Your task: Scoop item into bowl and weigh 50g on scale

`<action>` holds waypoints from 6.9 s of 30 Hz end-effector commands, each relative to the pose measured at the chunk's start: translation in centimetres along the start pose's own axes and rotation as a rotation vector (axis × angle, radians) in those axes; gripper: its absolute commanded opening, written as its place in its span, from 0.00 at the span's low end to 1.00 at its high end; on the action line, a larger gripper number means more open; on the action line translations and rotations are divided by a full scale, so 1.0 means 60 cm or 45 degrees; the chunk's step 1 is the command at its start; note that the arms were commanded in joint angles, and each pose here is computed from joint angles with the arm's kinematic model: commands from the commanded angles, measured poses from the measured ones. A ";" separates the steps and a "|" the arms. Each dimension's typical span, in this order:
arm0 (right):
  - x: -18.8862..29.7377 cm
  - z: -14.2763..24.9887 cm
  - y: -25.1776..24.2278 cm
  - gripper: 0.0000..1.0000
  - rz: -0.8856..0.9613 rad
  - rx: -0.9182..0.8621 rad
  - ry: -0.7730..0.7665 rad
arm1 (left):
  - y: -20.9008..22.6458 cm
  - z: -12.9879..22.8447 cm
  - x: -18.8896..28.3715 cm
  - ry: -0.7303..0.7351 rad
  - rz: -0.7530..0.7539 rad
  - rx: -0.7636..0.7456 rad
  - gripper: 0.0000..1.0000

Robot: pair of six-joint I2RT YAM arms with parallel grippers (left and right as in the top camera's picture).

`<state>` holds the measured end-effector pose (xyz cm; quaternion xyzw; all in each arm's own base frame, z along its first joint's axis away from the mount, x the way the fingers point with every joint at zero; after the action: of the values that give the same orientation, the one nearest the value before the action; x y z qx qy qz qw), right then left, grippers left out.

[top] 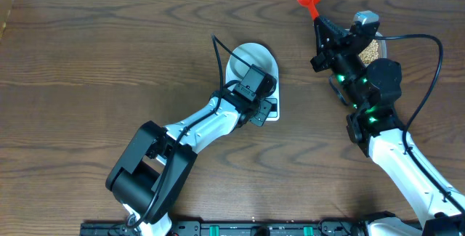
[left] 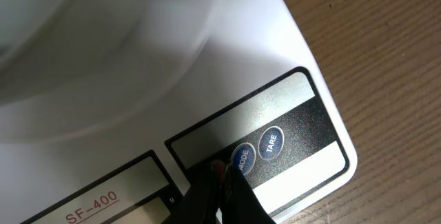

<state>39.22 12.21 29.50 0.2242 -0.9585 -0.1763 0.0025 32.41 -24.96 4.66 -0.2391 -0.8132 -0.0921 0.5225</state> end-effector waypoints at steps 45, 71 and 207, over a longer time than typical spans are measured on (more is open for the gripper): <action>-0.012 -0.063 -0.060 0.01 0.342 0.009 -0.149 | -0.010 -0.028 0.101 -0.078 0.028 -0.027 0.07; -0.026 0.118 -0.026 0.01 0.072 -0.286 0.555 | 0.101 -0.070 0.186 -0.278 -0.237 0.152 0.08; 0.025 0.123 -0.061 0.01 -0.177 -0.310 0.720 | 0.142 -0.045 0.417 -0.393 0.198 -0.444 0.98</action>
<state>38.47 11.07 20.25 0.3180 -0.8697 -0.2304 0.2989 30.56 -11.27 26.40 -0.3819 -0.8386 -0.1293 0.3663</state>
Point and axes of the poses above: each gripper's point midway between its finger pads, its own x axis back along the fingers, its own y axis along the line the jaws close on, z = x × y, the point moved 3 cm from there along x, back along the fingers, and after that the axes turned 3 degrees about x, right-handed, at the moved point
